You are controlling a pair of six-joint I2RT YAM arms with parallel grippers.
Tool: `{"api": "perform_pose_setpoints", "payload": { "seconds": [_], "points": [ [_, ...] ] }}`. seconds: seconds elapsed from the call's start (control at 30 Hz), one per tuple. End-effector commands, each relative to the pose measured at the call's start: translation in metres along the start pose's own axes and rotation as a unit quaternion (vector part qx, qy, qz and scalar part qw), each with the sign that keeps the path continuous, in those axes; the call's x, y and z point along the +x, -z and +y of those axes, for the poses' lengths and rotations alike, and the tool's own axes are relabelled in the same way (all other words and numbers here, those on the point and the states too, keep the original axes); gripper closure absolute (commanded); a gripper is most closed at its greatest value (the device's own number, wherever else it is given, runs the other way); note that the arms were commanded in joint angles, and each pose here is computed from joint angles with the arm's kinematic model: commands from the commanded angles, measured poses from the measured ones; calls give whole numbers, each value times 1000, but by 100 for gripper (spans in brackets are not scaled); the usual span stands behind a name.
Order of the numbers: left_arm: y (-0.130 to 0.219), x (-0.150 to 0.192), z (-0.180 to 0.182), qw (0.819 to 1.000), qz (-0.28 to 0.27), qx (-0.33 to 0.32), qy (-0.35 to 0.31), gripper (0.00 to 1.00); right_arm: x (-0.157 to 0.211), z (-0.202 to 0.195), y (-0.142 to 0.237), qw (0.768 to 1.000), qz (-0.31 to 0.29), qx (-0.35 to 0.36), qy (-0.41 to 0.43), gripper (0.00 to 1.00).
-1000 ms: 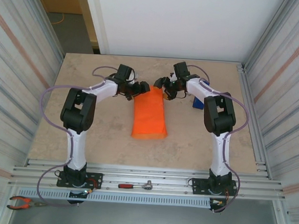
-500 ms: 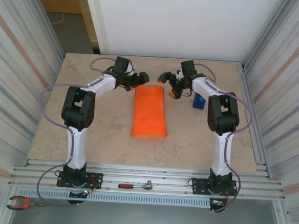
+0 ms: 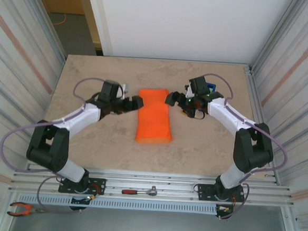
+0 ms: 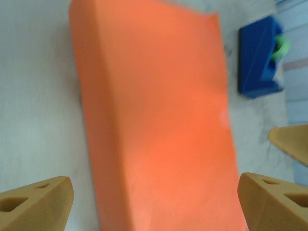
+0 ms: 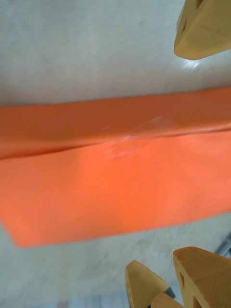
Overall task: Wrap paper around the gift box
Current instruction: Fold the third fold of the wrapping paper on the gift box.
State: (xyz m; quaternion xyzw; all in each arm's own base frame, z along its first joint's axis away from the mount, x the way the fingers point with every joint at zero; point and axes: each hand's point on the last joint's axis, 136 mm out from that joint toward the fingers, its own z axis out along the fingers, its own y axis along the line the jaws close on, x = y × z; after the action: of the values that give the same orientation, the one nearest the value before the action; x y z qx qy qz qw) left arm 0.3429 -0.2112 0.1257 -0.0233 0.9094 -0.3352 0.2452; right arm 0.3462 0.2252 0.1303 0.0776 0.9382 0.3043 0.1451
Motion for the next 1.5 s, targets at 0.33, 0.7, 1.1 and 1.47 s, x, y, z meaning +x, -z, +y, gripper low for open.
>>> {"api": "perform_pose_setpoints", "payload": {
  "seconds": [0.33, 0.7, 1.1, 1.47],
  "points": [
    [-5, 79, -6, 999, -3, -47, -20, 9, 90, -9, -18, 999, 33, 30, 2, 4],
    [-6, 79, -47, 996, -34, 82, -4, 9, 109, 13, -30, 998, 53, 23, 24, 20],
    [27, 74, -5, 997, -75, -13, 6, 7, 93, -16, 11, 1000, 20, 15, -7, 8],
    [1, 91, -28, 999, -32, 15, -15, 14, 96, 8, -23, 998, 62, -29, 2, 37]
  ]
}}
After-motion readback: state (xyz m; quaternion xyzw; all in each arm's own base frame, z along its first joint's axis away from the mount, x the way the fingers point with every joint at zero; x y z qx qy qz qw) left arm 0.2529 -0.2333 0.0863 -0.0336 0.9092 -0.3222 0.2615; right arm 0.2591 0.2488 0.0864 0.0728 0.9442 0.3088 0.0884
